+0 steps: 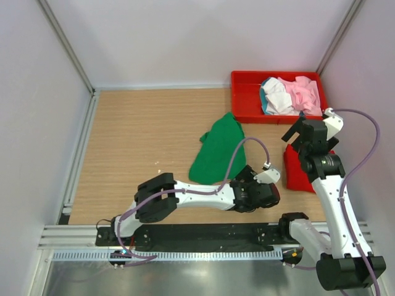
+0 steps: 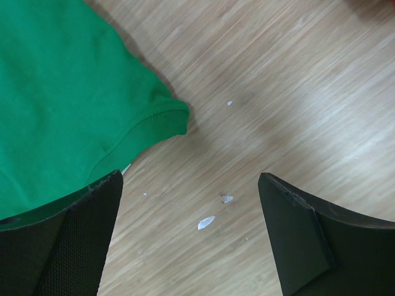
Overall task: Fold and stack the t-shirts
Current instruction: Flatten the tshirt out
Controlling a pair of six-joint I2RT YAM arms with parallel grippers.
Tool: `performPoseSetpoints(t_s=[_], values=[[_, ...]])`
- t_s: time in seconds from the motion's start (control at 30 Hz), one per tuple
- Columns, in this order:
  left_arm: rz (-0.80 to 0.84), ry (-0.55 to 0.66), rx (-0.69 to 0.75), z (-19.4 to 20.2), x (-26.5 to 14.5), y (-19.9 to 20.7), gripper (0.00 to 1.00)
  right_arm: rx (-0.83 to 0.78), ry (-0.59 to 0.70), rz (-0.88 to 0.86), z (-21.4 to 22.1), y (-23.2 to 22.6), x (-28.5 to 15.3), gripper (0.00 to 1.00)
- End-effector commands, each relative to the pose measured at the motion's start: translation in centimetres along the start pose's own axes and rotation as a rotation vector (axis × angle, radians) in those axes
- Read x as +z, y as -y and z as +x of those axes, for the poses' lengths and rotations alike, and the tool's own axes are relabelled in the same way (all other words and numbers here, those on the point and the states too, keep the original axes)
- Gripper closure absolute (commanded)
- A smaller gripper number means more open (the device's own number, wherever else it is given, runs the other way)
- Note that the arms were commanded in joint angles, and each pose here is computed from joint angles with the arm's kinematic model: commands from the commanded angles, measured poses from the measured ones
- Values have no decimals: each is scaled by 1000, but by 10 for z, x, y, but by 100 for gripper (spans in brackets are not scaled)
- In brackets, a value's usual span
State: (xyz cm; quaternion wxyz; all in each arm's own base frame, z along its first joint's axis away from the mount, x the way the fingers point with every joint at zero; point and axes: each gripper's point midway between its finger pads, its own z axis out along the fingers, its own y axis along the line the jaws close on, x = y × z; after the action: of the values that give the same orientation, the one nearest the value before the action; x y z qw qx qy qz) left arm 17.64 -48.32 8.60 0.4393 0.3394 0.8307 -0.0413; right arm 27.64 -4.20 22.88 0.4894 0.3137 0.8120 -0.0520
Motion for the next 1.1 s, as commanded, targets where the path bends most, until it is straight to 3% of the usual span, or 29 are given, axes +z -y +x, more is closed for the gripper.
performPoseSetpoints(t_s=[0.0, 0.3, 0.4, 0.47, 0.77, 0.87, 0.9, 0.97, 1.0, 1.03, 1.07], values=[[-74, 42, 5, -17, 2, -10, 9, 21, 41, -18, -7, 2, -8, 0], [-103, 20, -80, -10, 43, -20, 21, 18, 37, -50, -5, -3, -8, 0], [-108, 36, -106, -10, 49, -21, 28, 19, 28, -59, -3, -5, -6, 0], [-126, 29, -123, -7, 54, -26, 39, 20, 23, -68, -2, -8, -4, 0], [-74, -15, -134, 6, 71, -24, 36, 24, -3, -80, 5, -13, 3, 0], [-72, -18, -133, 9, 73, -23, 42, 27, -17, -92, 7, -18, 5, 0], [-77, -18, -138, 8, 73, -25, 46, 27, -21, -97, 8, -19, 6, 0], [-80, -19, -147, 8, 72, -29, 63, 24, -34, -106, 11, -21, 8, 0], [-88, -19, -161, 8, 73, -33, 73, 24, -34, -111, 12, -22, 9, 0], [-95, -17, -172, 6, 72, -36, 96, 15, -49, -123, 16, -25, 11, 1], [-106, -14, -187, 5, 71, -41, 100, 5, -58, -128, 20, -25, 14, 0]])
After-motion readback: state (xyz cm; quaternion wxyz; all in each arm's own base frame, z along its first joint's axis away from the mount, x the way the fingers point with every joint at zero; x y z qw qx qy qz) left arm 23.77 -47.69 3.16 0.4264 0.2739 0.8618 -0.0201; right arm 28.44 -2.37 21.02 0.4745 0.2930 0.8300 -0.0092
